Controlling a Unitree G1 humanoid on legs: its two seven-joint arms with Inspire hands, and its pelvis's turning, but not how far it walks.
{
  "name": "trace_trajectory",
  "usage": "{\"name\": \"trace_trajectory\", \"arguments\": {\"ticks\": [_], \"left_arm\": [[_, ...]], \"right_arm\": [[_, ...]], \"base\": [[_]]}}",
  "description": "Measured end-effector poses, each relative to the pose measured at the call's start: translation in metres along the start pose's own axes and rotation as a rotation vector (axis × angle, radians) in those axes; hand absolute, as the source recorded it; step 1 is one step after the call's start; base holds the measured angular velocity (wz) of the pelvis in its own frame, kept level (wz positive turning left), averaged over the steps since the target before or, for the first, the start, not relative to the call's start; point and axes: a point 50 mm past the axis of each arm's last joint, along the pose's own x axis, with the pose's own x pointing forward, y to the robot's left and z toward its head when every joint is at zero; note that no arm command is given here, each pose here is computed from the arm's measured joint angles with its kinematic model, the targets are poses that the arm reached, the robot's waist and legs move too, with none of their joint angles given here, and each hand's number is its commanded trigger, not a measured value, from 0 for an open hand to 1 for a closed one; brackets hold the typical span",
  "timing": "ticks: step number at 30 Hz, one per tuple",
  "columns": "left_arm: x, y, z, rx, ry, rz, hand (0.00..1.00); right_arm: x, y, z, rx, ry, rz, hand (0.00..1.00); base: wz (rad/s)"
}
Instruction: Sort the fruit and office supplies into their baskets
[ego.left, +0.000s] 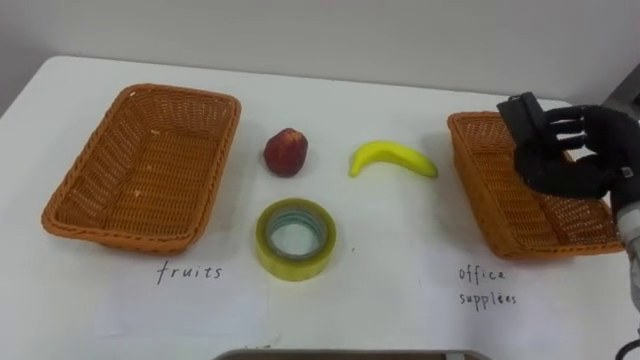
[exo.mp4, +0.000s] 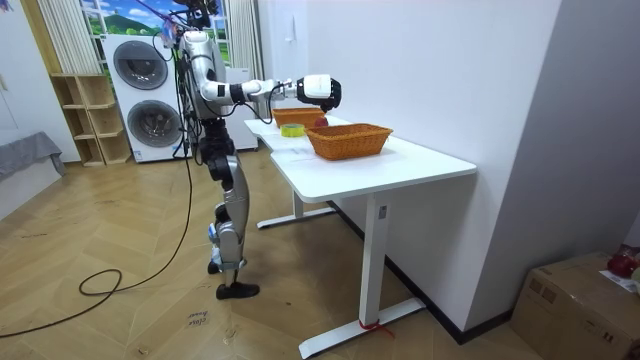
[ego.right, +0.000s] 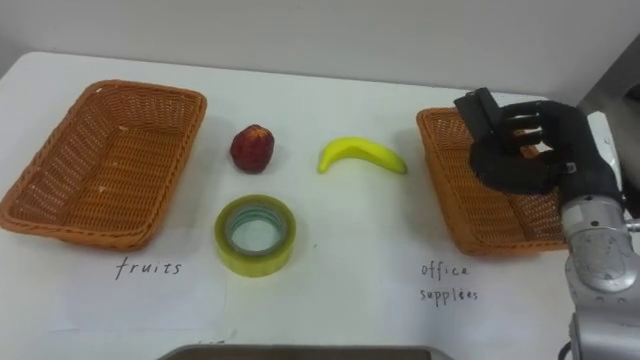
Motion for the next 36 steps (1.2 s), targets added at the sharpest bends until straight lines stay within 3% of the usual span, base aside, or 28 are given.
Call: {"name": "trace_trajectory", "arguments": {"ticks": [36], "left_arm": [[0.002, 0.013, 0.009, -0.005, -0.048, 0.038, 0.0]], "right_arm": [[-0.001, 0.001, -0.025, 0.02, 0.107, 0.05, 1.0]], "base": [[-0.01]]}}
